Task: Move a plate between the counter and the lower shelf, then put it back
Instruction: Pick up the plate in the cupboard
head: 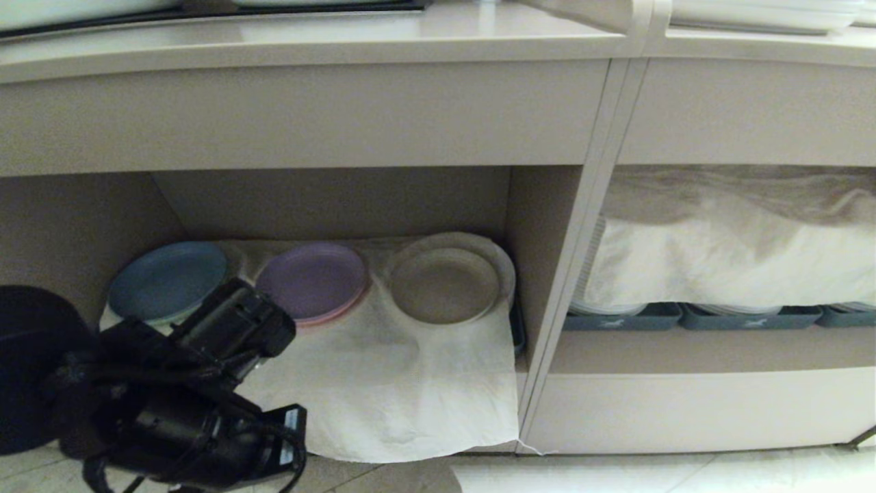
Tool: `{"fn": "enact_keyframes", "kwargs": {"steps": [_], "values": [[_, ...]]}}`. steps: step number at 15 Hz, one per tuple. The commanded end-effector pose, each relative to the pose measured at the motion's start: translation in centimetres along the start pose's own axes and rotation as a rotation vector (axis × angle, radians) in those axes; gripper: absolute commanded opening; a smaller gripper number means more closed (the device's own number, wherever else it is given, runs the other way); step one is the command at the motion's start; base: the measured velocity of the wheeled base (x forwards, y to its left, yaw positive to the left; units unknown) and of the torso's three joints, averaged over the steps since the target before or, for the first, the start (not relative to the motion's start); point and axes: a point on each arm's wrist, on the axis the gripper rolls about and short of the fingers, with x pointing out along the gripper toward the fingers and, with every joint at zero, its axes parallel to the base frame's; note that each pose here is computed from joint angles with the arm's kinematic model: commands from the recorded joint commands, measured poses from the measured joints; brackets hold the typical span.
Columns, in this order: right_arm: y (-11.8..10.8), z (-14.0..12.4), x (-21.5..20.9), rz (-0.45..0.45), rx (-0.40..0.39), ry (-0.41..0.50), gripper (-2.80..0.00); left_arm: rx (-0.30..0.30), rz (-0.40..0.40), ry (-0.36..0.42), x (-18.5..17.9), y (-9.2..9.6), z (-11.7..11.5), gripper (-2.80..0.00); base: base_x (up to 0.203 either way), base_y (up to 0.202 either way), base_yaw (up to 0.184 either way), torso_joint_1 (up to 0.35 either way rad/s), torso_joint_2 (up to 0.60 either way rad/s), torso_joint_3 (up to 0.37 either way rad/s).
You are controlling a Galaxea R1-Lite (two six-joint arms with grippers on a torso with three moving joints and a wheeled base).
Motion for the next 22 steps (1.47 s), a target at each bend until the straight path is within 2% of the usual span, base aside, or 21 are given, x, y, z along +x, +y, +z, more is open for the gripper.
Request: {"fn": "enact_keyframes", "kwargs": {"steps": [1,3,5,7,8,9,11,12,13,17,18,22], "values": [[0.0,0.0,0.0,0.0,0.0,0.0,-2.8,0.025,-0.002,0.007,-1.0,1.1,-1.8,-2.8,0.0,0.0,0.0,0.0,0.0,0.0],[0.0,0.0,0.0,0.0,0.0,0.0,-2.8,0.091,0.019,0.023,-1.5,2.3,-3.3,-2.8,0.0,0.0,0.0,0.0,0.0,0.0],[0.0,0.0,0.0,0.0,0.0,0.0,-2.8,0.21,0.027,-0.027,-2.4,4.0,-4.8,-2.8,0.0,0.0,0.0,0.0,0.0,0.0],[0.0,0.0,0.0,0.0,0.0,0.0,-2.8,0.34,-0.014,-0.139,-2.9,5.8,-6.4,-2.8,0.0,0.0,0.0,0.0,0.0,0.0],[0.0,0.0,0.0,0.0,0.0,0.0,-2.8,0.392,-0.062,-0.228,-2.7,6.1,-6.8,-2.8,0.0,0.0,0.0,0.0,0.0,0.0],[0.0,0.0,0.0,0.0,0.0,0.0,-2.8,0.415,-0.132,-0.349,-2.5,6.1,-6.7,-2.8,0.0,0.0,0.0,0.0,0.0,0.0],[0.0,0.0,0.0,0.0,0.0,0.0,-2.8,0.421,-0.255,-0.567,-2.0,6.1,-6.6,-2.8,0.0,0.0,0.0,0.0,0.0,0.0],[0.0,0.0,0.0,0.0,0.0,0.0,-2.8,0.409,-0.291,-0.646,-1.6,6.4,-6.7,-2.8,0.0,0.0,0.0,0.0,0.0,0.0],[0.0,0.0,0.0,0.0,0.0,0.0,-2.8,0.388,-0.289,-0.686,-1.0,7.1,-6.9,-2.8,0.0,0.0,0.0,0.0,0.0,0.0],[0.0,0.0,0.0,0.0,0.0,0.0,-2.8,0.215,-0.134,-0.757,-0.5,10.0,-6.8,-2.8,0.0,0.0,0.0,0.0,0.0,0.0],[0.0,0.0,0.0,0.0,0.0,0.0,-2.8,0.2,-0.108,-0.786,-0.6,10.7,-7.2,-2.8,0.0,0.0,0.0,0.0,0.0,0.0],[0.0,0.0,0.0,0.0,0.0,0.0,-2.8,0.287,-0.051,-0.881,-0.6,12.5,-10.0,-2.8,0.0,0.0,0.0,0.0,0.0,0.0]]}}
